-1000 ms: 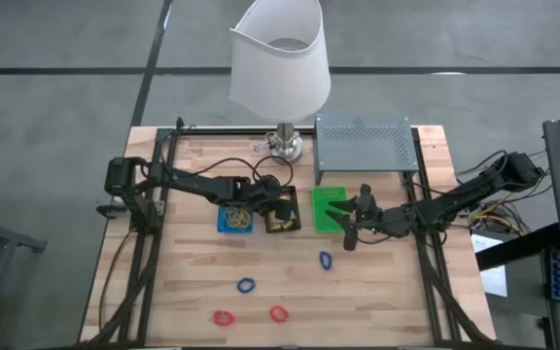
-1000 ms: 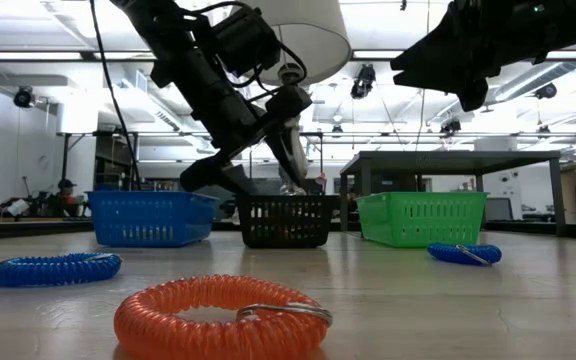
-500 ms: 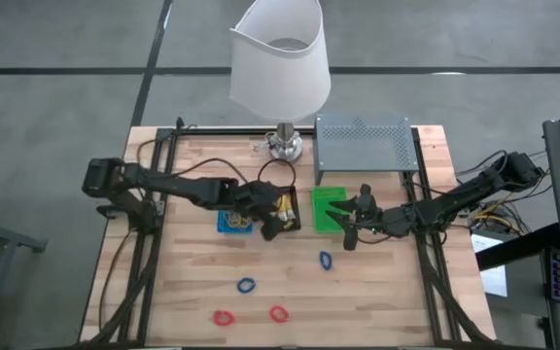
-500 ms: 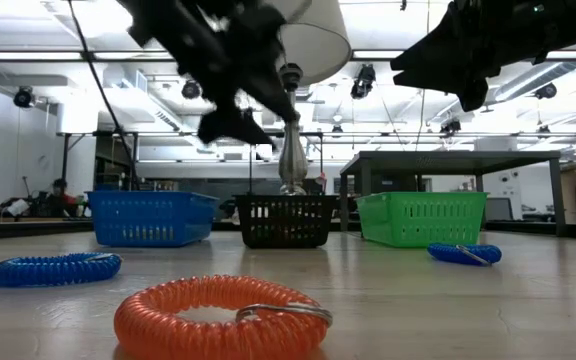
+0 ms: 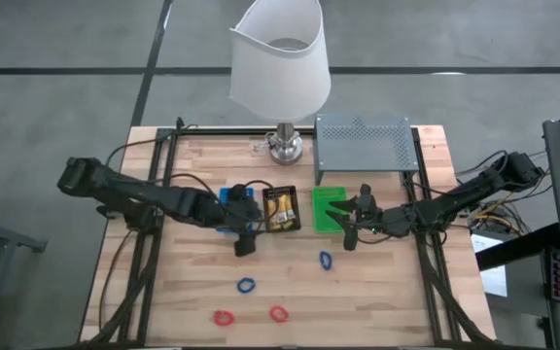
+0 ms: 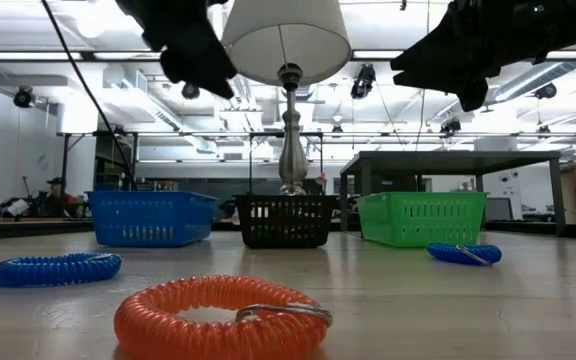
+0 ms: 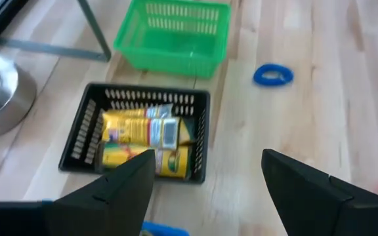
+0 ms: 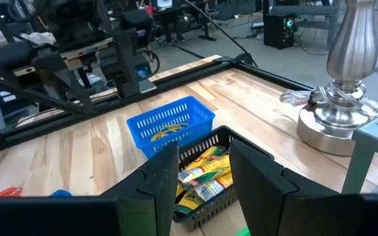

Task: Pick & Place Office Desk Supplies
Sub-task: Put the blue spring keychain into the green bin

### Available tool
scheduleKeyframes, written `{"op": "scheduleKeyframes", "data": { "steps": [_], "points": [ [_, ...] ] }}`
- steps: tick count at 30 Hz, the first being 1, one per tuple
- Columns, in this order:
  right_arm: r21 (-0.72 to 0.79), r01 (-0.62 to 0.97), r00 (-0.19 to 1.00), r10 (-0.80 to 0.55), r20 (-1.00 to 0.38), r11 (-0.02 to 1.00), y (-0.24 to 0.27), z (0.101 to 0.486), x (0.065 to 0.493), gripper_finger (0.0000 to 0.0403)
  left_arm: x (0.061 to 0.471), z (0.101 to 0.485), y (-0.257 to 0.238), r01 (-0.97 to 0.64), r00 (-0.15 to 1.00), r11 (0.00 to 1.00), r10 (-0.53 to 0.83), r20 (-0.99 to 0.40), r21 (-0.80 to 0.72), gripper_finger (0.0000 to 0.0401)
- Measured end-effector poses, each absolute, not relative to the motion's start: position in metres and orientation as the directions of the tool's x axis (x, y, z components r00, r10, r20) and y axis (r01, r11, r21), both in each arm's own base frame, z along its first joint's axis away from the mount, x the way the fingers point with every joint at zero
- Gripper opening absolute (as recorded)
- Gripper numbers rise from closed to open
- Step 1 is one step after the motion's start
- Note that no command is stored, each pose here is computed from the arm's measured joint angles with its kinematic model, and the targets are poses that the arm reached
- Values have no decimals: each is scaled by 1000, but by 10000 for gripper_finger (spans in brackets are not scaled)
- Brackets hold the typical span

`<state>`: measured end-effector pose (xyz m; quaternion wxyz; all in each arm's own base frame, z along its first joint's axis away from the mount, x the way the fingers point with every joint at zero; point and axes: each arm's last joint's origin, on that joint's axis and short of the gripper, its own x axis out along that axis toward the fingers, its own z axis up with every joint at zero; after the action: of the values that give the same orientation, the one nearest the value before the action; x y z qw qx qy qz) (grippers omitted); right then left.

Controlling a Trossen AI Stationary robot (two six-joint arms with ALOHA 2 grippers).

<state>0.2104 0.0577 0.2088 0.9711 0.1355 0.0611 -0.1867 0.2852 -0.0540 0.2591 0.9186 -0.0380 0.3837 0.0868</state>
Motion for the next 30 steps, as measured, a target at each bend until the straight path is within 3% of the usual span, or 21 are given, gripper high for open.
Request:
{"op": "scheduleKeyframes", "data": {
  "steps": [18, 30],
  "points": [
    [240, 380, 923, -346, -169, 893, 58, 209, 210, 134, 277, 249, -56, -289, 625, 956, 157, -765, -40, 287],
    [240, 380, 922, -347, -169, 893, 57, 209, 210, 134, 264, 226, -117, -282, 583, 959, 149, -799, -27, 287]
  ]
}}
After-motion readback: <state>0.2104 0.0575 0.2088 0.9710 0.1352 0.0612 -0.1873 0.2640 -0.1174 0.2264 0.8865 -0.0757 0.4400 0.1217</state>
